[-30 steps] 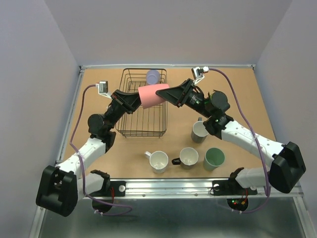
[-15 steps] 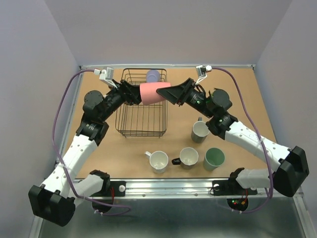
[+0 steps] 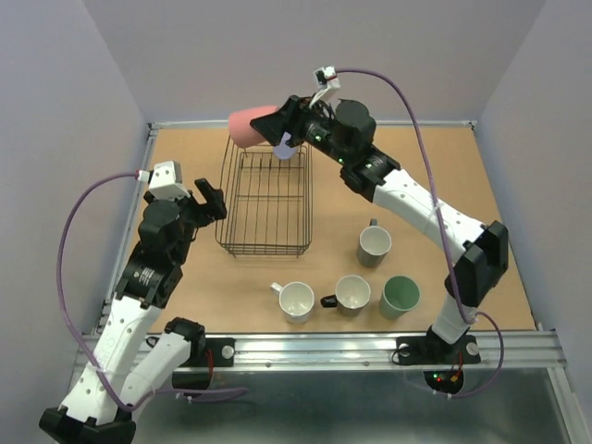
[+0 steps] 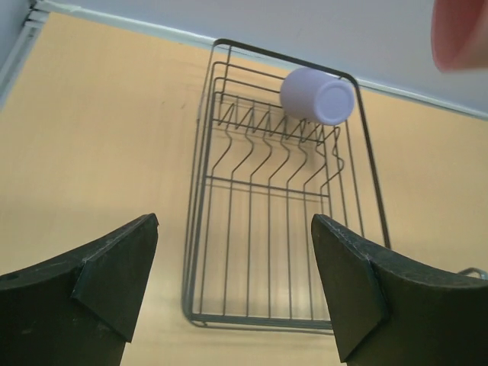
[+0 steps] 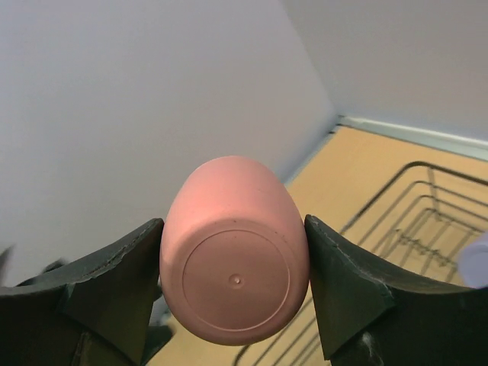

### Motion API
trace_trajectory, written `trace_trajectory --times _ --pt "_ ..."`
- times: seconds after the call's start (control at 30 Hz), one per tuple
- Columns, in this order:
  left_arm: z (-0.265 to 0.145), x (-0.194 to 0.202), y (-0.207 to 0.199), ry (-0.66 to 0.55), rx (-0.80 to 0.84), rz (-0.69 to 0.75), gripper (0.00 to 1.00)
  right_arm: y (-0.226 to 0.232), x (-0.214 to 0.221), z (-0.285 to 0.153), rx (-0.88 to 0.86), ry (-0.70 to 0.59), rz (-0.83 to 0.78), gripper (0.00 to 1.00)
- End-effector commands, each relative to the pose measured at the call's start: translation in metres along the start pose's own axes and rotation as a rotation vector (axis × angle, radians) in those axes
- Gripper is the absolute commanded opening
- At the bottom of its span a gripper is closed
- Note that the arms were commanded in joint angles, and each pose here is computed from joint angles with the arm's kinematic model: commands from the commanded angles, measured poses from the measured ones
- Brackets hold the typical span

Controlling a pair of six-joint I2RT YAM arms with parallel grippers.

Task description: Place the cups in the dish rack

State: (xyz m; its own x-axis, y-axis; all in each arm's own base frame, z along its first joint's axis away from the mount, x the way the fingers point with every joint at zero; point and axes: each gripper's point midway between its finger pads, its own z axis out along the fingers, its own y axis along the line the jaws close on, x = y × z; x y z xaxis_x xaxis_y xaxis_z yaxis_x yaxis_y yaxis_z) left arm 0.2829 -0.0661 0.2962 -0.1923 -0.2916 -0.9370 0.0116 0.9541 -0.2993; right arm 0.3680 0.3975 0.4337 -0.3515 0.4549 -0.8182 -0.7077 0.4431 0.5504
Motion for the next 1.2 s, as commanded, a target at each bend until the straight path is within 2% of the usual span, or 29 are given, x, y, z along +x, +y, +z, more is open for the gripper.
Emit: trace_trajectory --times 0.0,0.23,0.5,0.67,0.83,1.17 --pt "-0.004 0.013 0.027 -0.007 -0.105 0.046 0.93 -0.032 0.005 0.035 0.151 0.029 -0.198 0.0" --pt "-0.002 0.016 0.037 0.003 -0.158 0.043 0.93 -0.093 0.041 0.094 0.412 0.039 -0.472 0.0" --pt "-0.007 0.012 0.039 -0.022 -0.159 0.028 0.93 -0.156 0.057 0.118 0.646 -0.043 -0.574 0.0" --pt "-0.003 0.017 0.034 0.0 -0.137 0.032 0.93 -0.178 0.068 0.121 0.701 -0.065 -0.62 0.0" --pt "0.001 0.021 0.03 0.014 -0.115 0.036 0.93 -0.195 0.063 0.125 0.695 -0.113 -0.586 0.0" --pt "0.004 0.025 0.025 0.028 -0.09 0.04 0.93 -0.218 0.092 0.132 0.677 -0.068 -0.615 0.0"
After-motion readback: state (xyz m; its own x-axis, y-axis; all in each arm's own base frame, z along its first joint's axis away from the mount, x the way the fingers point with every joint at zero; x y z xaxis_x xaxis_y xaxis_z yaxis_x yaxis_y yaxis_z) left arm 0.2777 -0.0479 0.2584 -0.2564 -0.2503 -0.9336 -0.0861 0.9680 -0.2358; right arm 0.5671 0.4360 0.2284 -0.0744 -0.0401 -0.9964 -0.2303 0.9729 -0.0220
